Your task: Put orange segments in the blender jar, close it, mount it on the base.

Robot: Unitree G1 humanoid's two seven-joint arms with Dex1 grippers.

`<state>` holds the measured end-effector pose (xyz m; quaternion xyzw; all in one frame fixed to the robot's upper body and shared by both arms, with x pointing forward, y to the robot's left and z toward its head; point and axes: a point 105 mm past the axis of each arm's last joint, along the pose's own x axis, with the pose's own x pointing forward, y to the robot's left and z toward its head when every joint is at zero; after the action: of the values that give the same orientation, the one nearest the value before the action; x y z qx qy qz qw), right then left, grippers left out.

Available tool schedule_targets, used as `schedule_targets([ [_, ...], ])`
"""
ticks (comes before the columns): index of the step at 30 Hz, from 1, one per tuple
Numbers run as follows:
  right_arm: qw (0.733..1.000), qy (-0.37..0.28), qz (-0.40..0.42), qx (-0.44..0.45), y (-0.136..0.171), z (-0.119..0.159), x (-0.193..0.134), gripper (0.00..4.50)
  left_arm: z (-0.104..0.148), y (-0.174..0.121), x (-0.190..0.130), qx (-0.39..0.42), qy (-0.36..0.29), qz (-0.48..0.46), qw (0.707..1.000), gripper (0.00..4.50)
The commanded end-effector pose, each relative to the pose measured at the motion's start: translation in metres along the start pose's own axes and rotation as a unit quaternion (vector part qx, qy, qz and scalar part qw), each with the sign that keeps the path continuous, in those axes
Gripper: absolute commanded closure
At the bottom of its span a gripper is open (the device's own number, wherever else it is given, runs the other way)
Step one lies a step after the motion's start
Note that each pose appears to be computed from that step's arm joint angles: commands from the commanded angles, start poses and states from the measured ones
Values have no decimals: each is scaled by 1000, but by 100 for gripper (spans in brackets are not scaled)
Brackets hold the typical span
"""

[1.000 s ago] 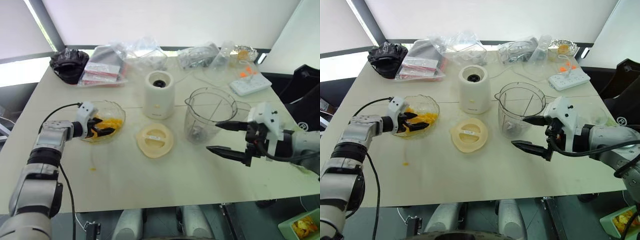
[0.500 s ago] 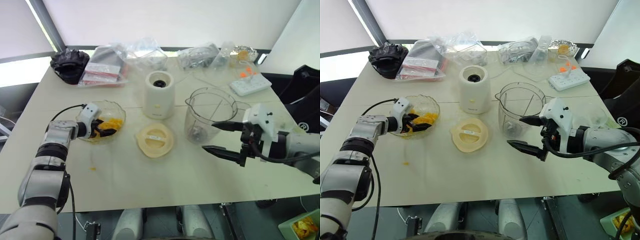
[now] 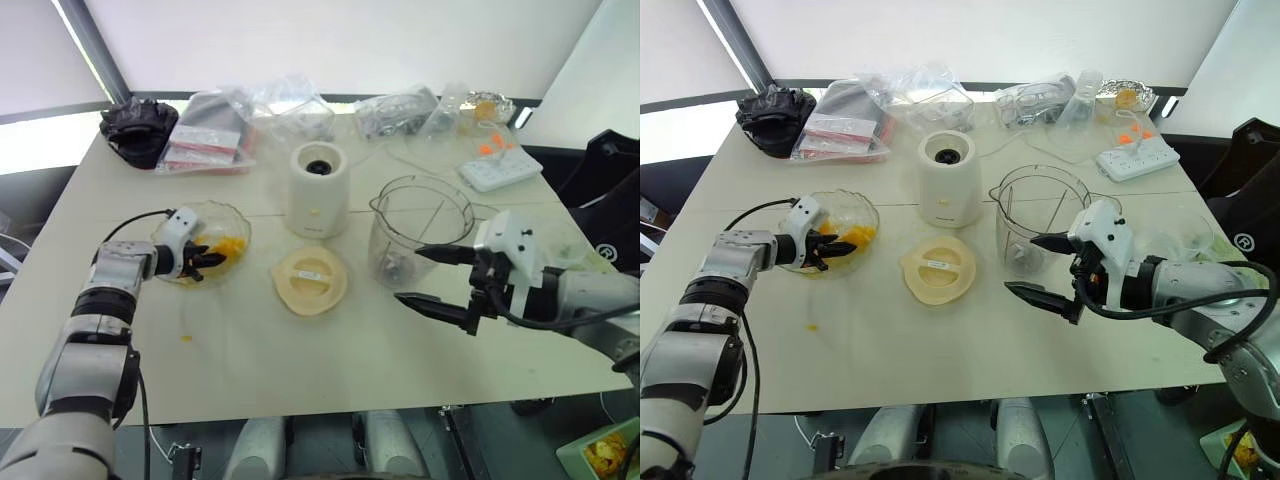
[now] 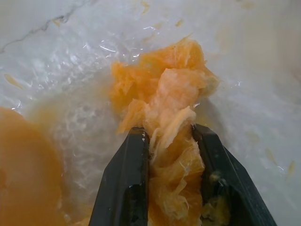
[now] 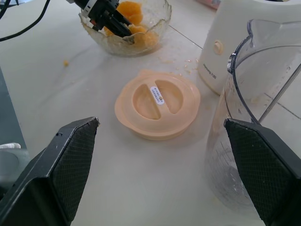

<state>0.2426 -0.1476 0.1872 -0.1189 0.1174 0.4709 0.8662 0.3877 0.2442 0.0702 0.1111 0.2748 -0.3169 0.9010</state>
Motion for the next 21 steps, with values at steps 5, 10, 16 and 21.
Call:
schedule_targets([
  [5, 1000, -5, 6, -14, 5, 5, 1, 0, -1, 3, -8, -3, -5, 8, 1000, 448],
  [10, 1000, -2, 8, -17, 4, 5, 1, 0, -2, 2, -11, -12, -14, 8, 1000, 448],
  [16, 1000, 0, 11, -18, 4, 5, 1, 0, 12, 3, -27, -41, -79, 20, 996, 448],
  [21, 1000, -1, 15, -15, 5, 3, 3, 0, 37, 2, -53, -34, -137, 27, 990, 448],
])
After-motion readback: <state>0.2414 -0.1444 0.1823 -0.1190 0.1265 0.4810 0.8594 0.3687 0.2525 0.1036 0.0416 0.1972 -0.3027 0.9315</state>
